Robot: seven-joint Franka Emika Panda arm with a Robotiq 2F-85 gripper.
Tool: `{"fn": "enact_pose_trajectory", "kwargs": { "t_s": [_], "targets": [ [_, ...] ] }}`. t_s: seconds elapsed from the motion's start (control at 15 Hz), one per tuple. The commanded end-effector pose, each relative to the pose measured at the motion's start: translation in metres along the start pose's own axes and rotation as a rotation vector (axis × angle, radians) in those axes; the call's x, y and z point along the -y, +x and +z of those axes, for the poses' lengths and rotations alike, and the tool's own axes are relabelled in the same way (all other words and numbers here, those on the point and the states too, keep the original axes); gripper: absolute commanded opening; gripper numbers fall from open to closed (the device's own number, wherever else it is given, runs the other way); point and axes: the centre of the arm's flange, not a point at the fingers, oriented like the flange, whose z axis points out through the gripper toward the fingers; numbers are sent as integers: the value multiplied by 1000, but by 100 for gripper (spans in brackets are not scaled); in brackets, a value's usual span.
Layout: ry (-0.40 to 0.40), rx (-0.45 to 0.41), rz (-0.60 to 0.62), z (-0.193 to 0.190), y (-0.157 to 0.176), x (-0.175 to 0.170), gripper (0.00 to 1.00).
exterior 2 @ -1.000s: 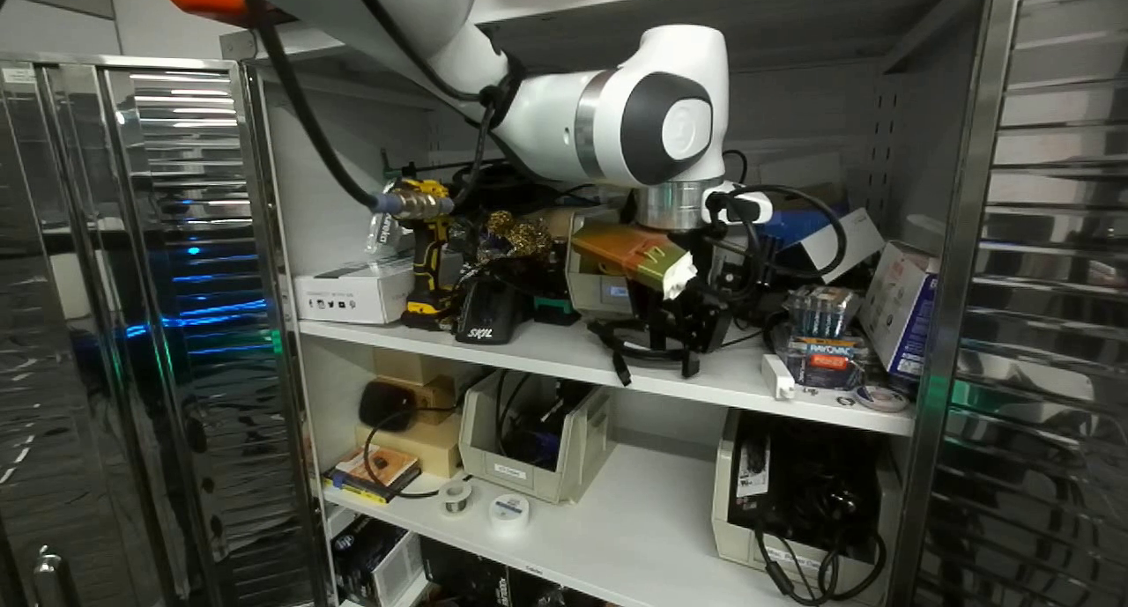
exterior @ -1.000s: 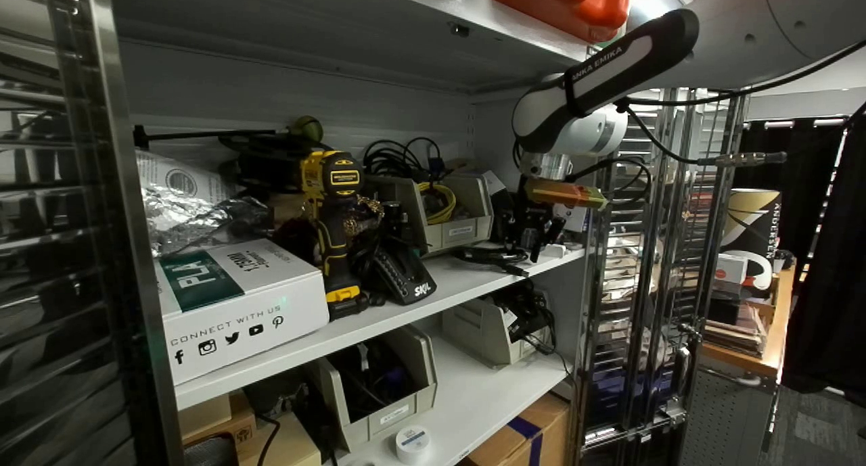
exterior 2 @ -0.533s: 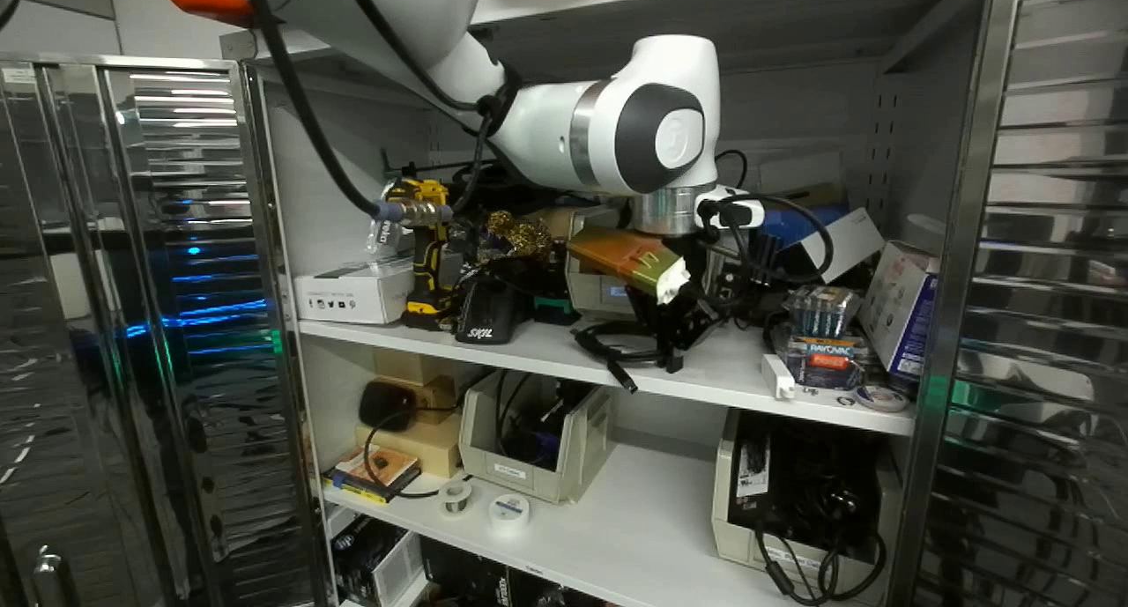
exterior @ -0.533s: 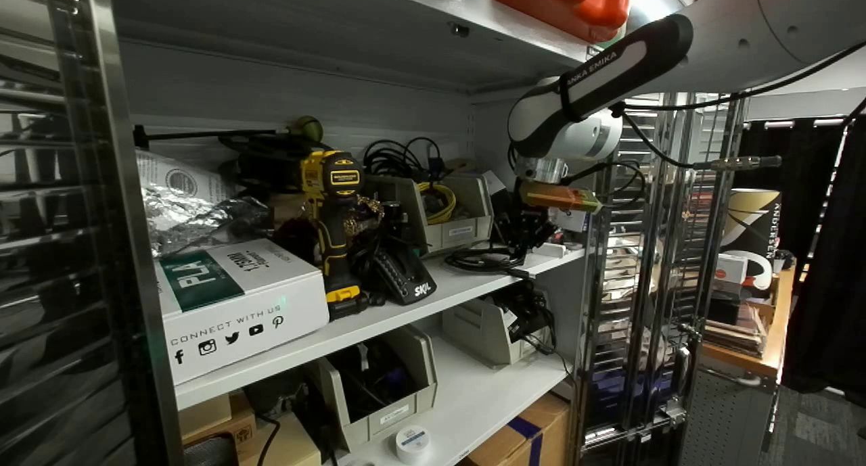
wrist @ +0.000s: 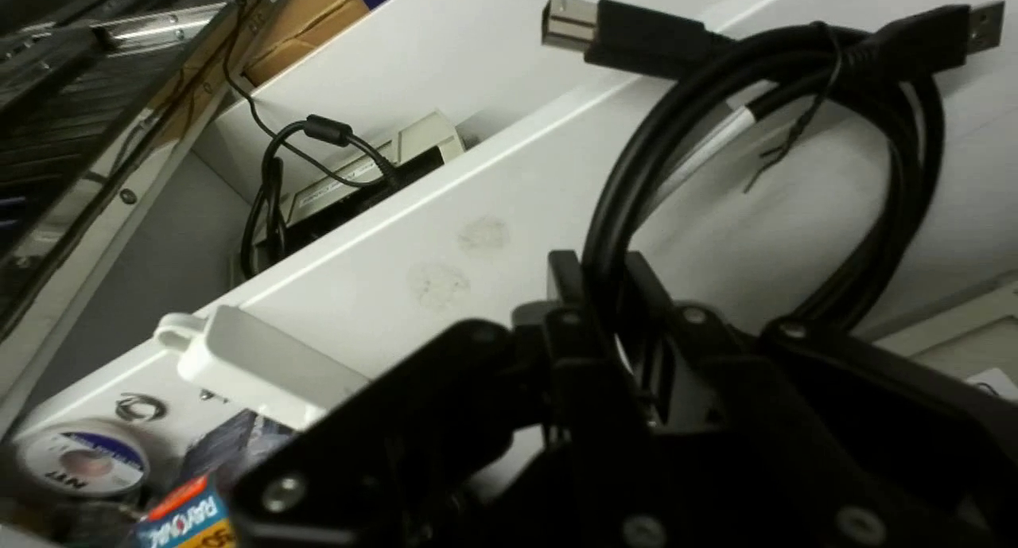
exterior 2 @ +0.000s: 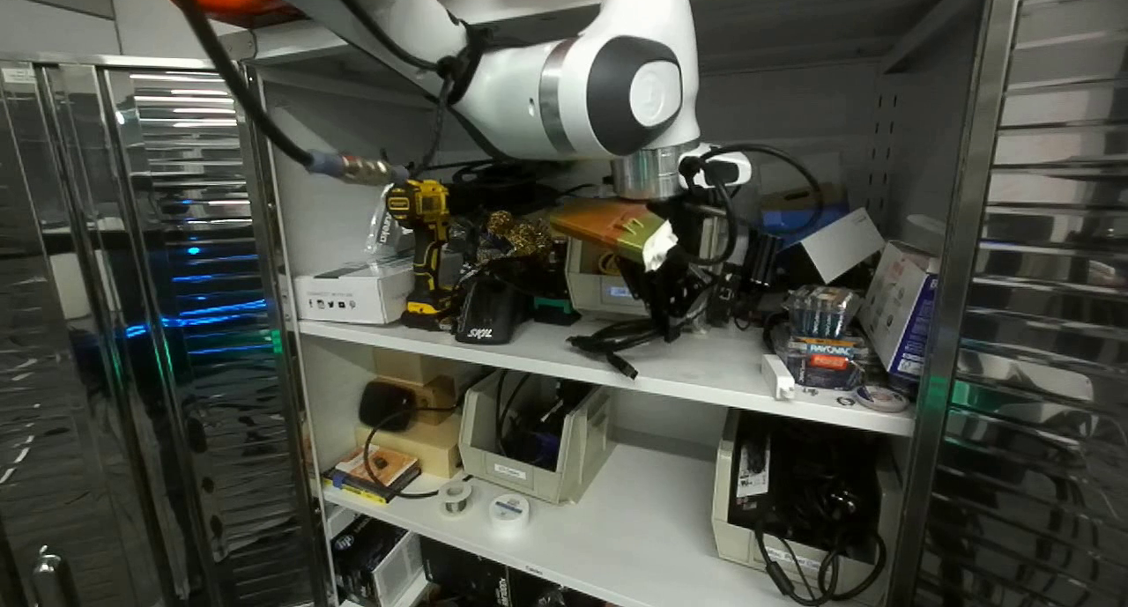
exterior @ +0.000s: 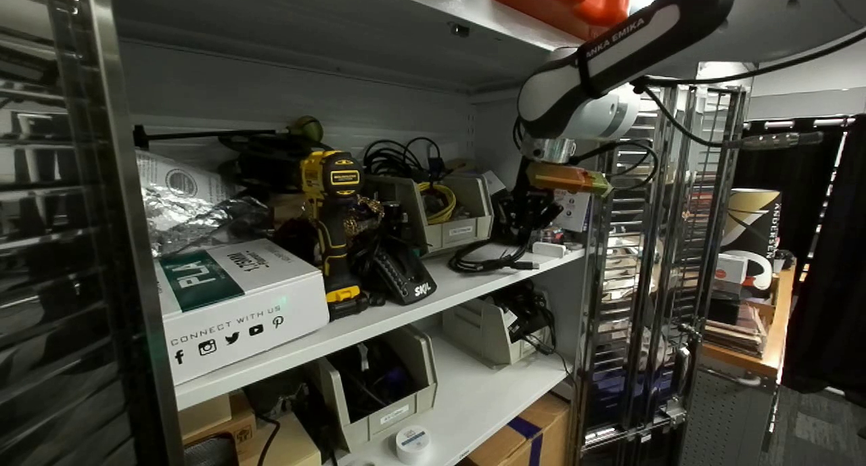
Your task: Put the black cable inside the tool box on the first shelf
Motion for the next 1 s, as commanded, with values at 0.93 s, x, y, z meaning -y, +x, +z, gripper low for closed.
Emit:
{"fn": "enact_pose_trajectory", "kwargs": {
  "t_s": [0.93],
  "targets": [
    [202,-427,92,-95,-61,-4,9]
  ]
}}
